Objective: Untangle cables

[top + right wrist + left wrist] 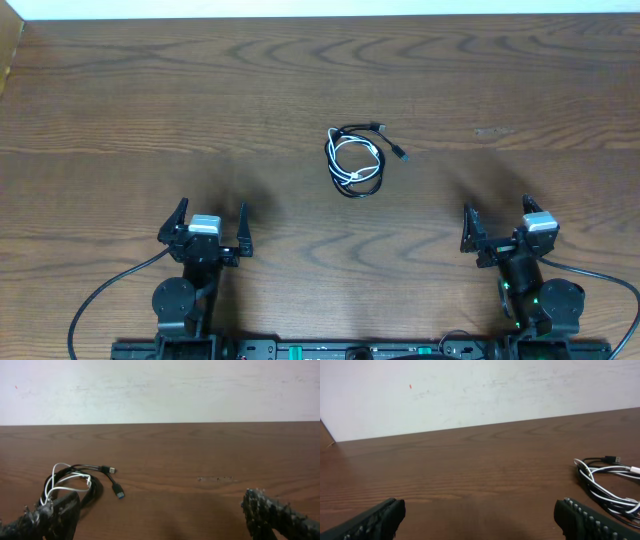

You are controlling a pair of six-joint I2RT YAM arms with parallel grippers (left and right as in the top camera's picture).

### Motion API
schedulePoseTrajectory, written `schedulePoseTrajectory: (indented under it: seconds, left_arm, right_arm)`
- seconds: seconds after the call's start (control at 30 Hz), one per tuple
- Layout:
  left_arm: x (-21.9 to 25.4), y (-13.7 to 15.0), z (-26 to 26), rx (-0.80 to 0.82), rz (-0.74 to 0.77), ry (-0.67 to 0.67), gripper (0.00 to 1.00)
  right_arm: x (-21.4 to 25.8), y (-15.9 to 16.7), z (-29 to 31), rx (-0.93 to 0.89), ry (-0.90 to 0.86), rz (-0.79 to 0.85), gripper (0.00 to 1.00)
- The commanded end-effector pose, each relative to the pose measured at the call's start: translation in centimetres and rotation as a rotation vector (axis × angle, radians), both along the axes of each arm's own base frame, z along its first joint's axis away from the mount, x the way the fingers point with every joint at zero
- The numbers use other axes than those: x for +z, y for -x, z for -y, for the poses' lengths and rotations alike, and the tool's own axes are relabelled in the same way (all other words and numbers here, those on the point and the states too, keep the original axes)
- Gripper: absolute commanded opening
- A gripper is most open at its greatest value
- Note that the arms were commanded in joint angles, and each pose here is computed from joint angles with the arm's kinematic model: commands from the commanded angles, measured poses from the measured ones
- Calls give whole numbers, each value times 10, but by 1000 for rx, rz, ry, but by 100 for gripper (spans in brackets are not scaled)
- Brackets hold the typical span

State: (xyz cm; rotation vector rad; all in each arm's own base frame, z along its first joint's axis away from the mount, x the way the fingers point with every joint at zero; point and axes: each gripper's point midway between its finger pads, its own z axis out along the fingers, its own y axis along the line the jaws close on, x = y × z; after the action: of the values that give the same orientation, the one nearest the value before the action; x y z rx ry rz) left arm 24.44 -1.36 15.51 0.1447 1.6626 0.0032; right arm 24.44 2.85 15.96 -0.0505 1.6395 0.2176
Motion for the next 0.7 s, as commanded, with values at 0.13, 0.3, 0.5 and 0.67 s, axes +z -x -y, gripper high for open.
schedulePoseTrajectory:
  seconds: [0.13,0.3,0.5,0.67]
  left_arm:
    - [-15,0,-2,9,-41,-14,100]
    - [-15,0,-2,9,-42,-14,100]
    - [-15,0,-2,9,-42,-14,100]
    - [-15,0,-2,9,-42,-14,100]
  right_arm:
    - [-1,0,-2,8,-9,-4,99]
    - [-1,0,-2,5,-8,-4,99]
    - [-1,0,-2,8,-9,-5,99]
    - [-3,0,-2,8,-9,-11,99]
